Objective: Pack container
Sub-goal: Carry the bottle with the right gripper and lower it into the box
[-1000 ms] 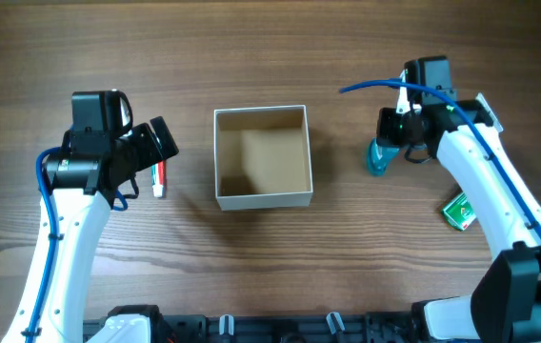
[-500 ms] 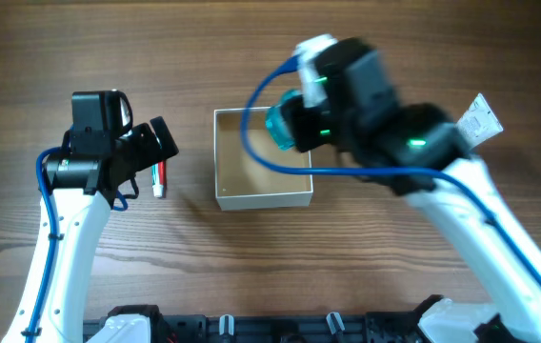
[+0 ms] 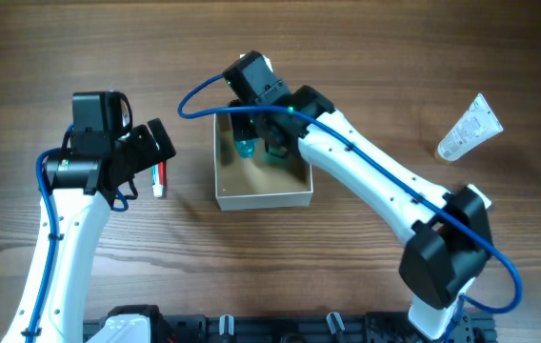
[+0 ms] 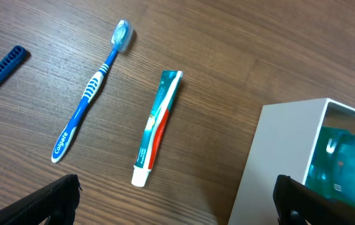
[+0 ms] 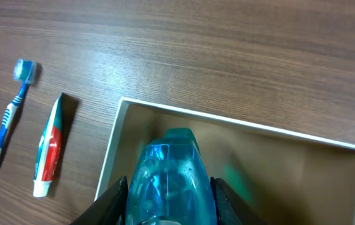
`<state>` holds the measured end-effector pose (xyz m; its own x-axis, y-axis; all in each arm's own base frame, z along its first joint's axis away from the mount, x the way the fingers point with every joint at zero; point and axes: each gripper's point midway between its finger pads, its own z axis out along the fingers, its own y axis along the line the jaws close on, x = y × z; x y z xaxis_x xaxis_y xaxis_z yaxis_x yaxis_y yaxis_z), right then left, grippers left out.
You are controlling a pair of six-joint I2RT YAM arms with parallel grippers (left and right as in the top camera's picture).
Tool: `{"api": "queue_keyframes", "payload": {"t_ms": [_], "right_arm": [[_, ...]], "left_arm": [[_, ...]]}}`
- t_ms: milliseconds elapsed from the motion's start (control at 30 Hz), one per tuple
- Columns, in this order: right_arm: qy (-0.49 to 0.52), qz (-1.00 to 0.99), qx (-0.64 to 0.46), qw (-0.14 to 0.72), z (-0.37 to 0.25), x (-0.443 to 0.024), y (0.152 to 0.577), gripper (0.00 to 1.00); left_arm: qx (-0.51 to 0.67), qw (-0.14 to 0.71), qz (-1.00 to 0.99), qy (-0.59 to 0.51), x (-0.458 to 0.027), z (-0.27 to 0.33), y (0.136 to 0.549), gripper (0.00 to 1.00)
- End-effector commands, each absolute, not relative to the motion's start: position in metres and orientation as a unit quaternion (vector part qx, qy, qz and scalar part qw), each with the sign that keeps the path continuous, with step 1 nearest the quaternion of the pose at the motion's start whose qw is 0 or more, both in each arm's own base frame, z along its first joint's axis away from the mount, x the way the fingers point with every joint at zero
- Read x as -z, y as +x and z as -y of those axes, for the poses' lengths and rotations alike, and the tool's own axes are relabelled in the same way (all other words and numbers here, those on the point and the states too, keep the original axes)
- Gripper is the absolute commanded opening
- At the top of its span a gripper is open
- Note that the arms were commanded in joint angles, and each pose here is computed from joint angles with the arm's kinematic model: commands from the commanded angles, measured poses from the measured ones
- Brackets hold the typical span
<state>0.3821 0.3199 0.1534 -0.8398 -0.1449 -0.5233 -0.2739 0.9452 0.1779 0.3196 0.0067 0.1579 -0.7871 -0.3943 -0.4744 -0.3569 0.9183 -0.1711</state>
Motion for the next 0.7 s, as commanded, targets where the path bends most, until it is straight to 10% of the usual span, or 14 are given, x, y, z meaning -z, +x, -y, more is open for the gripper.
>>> {"api": "queue_keyframes", "payload": {"t_ms": [0, 133, 200, 333, 667], "right_arm": [[-0.098, -0.952, -0.134, 0.257, -0.327, -0.147, 0.386, 0.07], [-0.099, -0.955, -0.129, 0.25, -0.328, -0.136, 0.387, 0.09], [-0.103, -0.957, -0.132, 0.238, -0.331, -0.129, 0.385, 0.42], [-0.106, -0.957, -0.139, 0.233, -0.333, -0.128, 0.383, 0.75], [-0.162, -0.935, -0.146, 0.278, -0.328, -0.177, 0.379, 0.85]], "left_arm": [[0.024, 0.267, -0.943, -0.196, -0.164, -0.012, 0.322, 1.0], [0.024, 0.267, -0.943, -0.196, -0.164, -0.012, 0.322, 1.0], [0.024, 0.267, -0.943, -0.196, -0.164, -0.012, 0.322, 1.0], [0.024, 0.265, -0.944, -0.196, -0.164, -0.012, 0.321, 1.0], [0.024, 0.266, -0.944, -0.196, -0.164, -0.012, 0.321, 1.0]]}}
